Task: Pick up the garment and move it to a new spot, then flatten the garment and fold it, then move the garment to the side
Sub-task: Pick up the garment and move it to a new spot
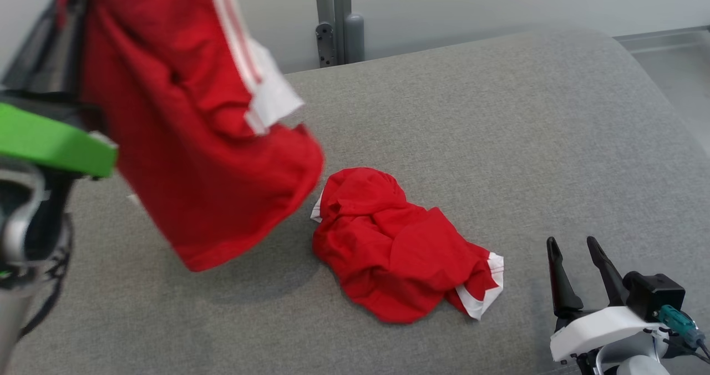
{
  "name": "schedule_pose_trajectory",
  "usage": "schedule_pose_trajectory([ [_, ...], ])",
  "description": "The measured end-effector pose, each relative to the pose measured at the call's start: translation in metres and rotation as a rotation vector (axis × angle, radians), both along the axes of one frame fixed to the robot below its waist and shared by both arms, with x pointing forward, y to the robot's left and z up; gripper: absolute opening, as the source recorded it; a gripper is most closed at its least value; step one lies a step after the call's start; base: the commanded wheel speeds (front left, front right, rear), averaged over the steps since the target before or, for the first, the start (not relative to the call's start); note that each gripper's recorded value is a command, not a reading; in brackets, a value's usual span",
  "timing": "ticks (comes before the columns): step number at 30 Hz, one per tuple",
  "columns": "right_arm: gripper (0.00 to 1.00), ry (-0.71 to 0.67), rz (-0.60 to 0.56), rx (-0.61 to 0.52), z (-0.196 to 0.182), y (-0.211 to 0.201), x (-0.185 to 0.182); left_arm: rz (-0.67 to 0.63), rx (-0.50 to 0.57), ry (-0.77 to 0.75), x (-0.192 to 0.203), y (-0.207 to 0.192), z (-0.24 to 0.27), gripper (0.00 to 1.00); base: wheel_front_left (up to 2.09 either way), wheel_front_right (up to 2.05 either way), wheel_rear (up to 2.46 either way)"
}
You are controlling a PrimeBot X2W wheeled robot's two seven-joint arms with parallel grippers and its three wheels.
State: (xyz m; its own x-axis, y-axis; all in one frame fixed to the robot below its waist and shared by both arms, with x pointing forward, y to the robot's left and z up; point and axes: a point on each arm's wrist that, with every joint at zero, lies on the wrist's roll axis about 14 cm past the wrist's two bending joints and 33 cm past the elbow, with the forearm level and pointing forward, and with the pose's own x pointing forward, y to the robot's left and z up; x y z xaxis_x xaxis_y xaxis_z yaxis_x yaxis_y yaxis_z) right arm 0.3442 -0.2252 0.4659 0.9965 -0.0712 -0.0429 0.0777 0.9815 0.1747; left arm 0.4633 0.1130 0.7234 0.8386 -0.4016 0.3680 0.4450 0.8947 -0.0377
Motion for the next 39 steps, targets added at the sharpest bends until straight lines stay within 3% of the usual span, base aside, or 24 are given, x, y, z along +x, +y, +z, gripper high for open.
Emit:
schedule_pose_trajectory([
  [6,1.00,0.007,0.037,0.005,-0.003,0.012,0.008,0.287,0.020,0.054,-0.007,0.121,-0.006,0.00,0.00,0.00,0.00],
  [12,1.00,0.016,0.088,0.008,-0.007,0.028,0.023,0.483,-0.032,0.113,-0.016,0.206,-0.032,0.00,0.00,0.00,0.00],
  [23,1.00,0.037,0.184,0.008,-0.017,0.058,0.054,0.614,-0.204,0.303,-0.007,0.253,-0.155,0.00,0.00,0.00,0.00],
  [30,1.00,0.070,0.178,-0.018,-0.028,0.048,0.056,0.696,-0.239,0.630,-0.025,0.246,-0.275,0.00,0.00,0.00,0.00],
  [31,1.00,0.072,0.175,-0.024,-0.028,0.046,0.055,0.703,-0.248,0.665,-0.029,0.244,-0.287,0.04,0.00,0.00,0.00],
  [32,1.00,0.073,0.169,-0.027,-0.028,0.043,0.055,0.712,-0.255,0.687,-0.032,0.243,-0.295,0.19,0.00,0.00,0.00],
  [34,1.00,0.074,0.159,-0.035,-0.028,0.038,0.055,0.724,-0.251,0.717,-0.035,0.243,-0.307,0.74,0.00,0.00,0.00],
  [36,1.00,0.071,0.155,-0.038,-0.027,0.035,0.054,0.720,-0.256,0.747,-0.038,0.238,-0.315,1.00,0.00,0.00,0.00],
  [39,1.00,0.059,0.154,-0.042,-0.022,0.035,0.053,0.724,-0.224,0.778,-0.044,0.240,-0.320,1.00,0.00,0.00,0.00],
])
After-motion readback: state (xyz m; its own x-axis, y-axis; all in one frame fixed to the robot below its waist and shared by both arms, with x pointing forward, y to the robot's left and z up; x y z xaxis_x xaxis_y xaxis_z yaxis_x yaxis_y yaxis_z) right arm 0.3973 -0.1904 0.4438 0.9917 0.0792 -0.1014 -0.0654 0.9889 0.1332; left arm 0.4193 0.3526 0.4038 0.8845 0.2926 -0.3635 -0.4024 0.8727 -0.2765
